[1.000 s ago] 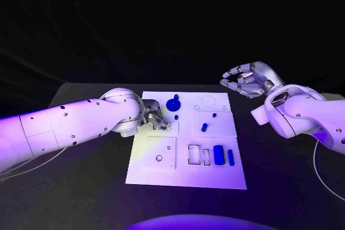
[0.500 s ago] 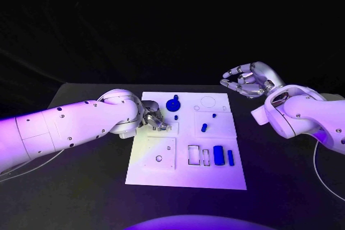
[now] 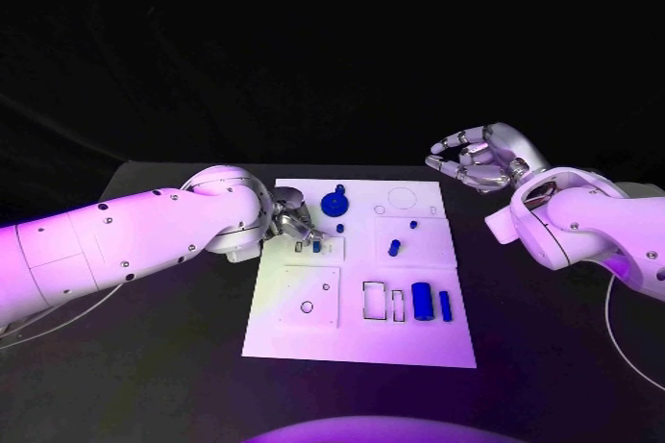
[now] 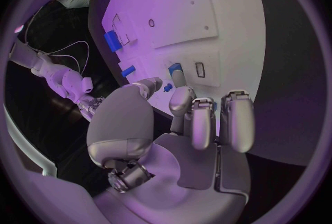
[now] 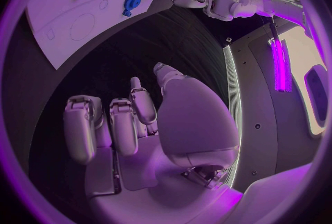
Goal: Assemble the parts on the task board
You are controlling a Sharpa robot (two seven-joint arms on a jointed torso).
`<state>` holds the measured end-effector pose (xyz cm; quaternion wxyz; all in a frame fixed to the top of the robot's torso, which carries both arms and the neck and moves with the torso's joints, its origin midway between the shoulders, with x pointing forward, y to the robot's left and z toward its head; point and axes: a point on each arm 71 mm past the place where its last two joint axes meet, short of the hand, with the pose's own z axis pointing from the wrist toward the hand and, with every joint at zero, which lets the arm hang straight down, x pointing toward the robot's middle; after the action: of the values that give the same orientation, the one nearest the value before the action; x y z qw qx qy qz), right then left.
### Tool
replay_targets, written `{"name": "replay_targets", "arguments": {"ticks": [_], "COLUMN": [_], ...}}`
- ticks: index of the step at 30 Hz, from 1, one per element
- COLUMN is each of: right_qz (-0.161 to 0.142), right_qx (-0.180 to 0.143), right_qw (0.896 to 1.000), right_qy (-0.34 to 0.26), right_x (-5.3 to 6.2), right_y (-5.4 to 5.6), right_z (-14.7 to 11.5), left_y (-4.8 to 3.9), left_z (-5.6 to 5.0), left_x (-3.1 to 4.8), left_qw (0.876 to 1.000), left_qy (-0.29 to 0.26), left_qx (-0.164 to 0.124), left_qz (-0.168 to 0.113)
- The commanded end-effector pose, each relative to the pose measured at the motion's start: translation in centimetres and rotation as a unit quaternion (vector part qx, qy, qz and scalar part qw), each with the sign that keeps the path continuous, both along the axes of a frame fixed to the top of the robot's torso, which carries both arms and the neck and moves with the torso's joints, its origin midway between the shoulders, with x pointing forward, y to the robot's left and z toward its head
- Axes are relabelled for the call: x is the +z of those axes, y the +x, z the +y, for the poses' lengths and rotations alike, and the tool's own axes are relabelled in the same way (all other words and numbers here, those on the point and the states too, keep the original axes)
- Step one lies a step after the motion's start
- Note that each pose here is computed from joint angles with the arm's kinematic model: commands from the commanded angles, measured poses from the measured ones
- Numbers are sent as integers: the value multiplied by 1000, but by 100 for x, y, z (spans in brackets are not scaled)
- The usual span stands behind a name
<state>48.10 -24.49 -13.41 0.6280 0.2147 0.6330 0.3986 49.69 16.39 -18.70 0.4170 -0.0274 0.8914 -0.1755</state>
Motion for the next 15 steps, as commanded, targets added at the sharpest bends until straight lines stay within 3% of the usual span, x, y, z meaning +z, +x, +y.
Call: {"name": "replay_targets", "arguments": {"ticks": [1,7,15], "right_qz": [-4,-2,-1], "right_qx": [4,3,1], "right_qw": [1000,1000,1000], "right_qy": [0,0,-1], "right_x": [-3,-12,-19], "right_y": [-2,1,9], "right_z": [8,-1,-20], "left_y": [-9,43,307], "left_z": [-8,115,407], "left_x": [27,168,564], "left_qw": [1000,1000,997], "left_qy": [-10,-27,-52], "left_qx": [-1,16,55], "left_qz": [2,-1,-11]}}
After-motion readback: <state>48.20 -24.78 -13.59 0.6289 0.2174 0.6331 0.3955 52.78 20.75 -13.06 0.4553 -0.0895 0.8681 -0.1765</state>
